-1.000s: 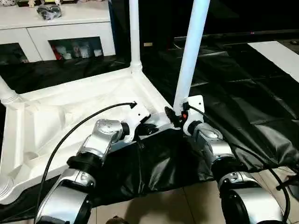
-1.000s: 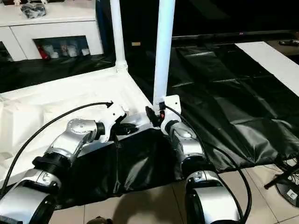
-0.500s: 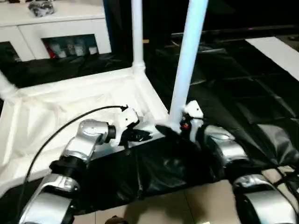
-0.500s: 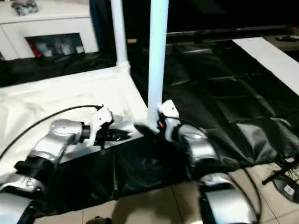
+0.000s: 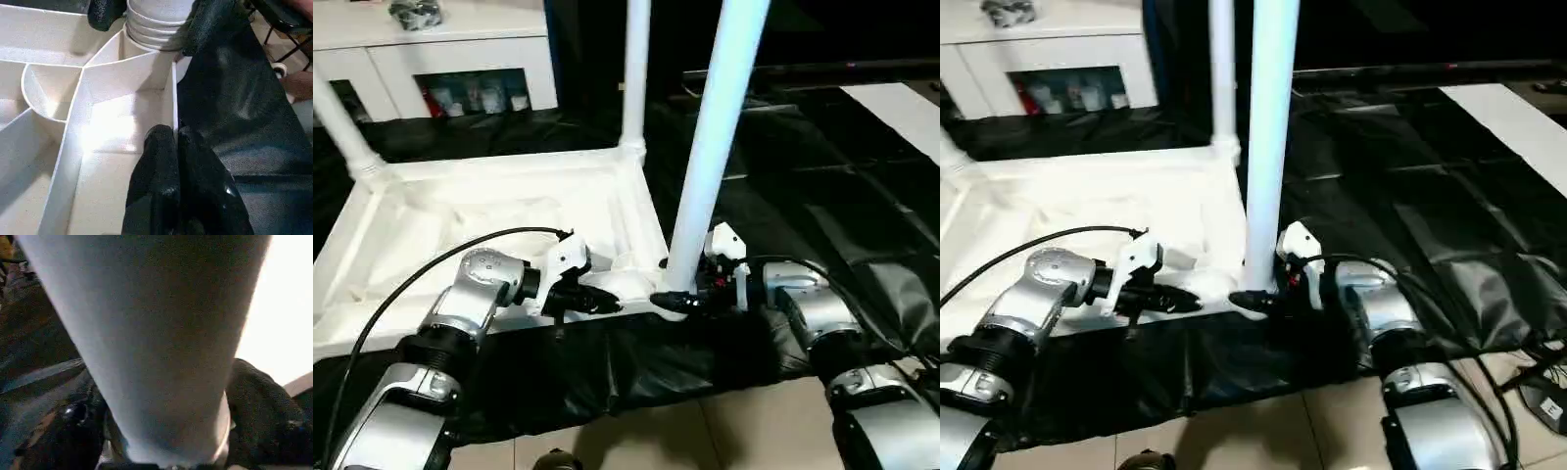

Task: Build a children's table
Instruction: Rotate leg to tighten

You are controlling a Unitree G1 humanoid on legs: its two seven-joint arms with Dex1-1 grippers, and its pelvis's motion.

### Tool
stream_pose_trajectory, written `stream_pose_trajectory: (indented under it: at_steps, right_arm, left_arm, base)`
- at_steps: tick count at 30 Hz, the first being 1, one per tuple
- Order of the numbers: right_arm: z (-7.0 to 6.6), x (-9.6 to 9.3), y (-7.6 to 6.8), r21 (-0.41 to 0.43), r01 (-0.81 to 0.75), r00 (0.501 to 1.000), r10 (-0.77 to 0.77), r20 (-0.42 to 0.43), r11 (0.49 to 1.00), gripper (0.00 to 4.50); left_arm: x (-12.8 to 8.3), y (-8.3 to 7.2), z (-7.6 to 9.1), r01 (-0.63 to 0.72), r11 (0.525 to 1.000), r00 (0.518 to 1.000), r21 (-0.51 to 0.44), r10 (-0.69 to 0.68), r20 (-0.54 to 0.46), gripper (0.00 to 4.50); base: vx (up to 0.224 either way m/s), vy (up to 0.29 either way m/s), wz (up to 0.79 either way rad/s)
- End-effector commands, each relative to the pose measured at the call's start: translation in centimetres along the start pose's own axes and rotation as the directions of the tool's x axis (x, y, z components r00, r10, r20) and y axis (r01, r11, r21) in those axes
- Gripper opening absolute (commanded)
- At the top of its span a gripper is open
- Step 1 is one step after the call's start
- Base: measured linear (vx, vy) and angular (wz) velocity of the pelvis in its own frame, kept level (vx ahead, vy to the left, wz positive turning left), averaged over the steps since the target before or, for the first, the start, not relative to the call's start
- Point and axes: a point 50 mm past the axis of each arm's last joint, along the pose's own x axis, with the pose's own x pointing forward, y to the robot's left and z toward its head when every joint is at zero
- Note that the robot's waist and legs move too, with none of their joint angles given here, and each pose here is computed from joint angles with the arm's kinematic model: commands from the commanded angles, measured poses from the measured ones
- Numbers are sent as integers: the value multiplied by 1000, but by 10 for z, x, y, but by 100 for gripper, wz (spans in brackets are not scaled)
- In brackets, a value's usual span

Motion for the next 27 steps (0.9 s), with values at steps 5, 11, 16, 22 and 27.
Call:
stream_pose_trajectory:
  at_steps: [5, 11, 16, 22, 27]
  right_arm:
    - [-10, 10, 9, 33, -104, 990, 106, -91, 994, 287]
    - [-13, 15, 14, 57, -137, 987, 141, -82, 989, 274]
    - [-15, 16, 15, 92, -113, 992, 118, -50, 989, 273]
    - [-24, 32, -4, 172, 333, 943, -326, -66, 927, 272]
    - [-19, 53, -9, 284, 524, 843, -536, -43, 803, 269]
  left_arm:
    - [5, -1, 13, 72, 995, 997, 63, -73, 25, 0]
    - [4, -1, 12, 76, 996, 997, 54, -77, 23, 0]
    - [6, 0, 13, 53, 997, 998, 48, -55, 36, 0]
    - [27, 14, 21, -127, 992, 991, -4, 127, 31, 0]
    - [54, 18, 33, -236, 969, 969, -69, 240, 57, 0]
  base:
    - [0, 0, 0]
    - [0, 0, 0]
    - [0, 0, 0]
    - [0, 0, 0]
    - [0, 0, 0]
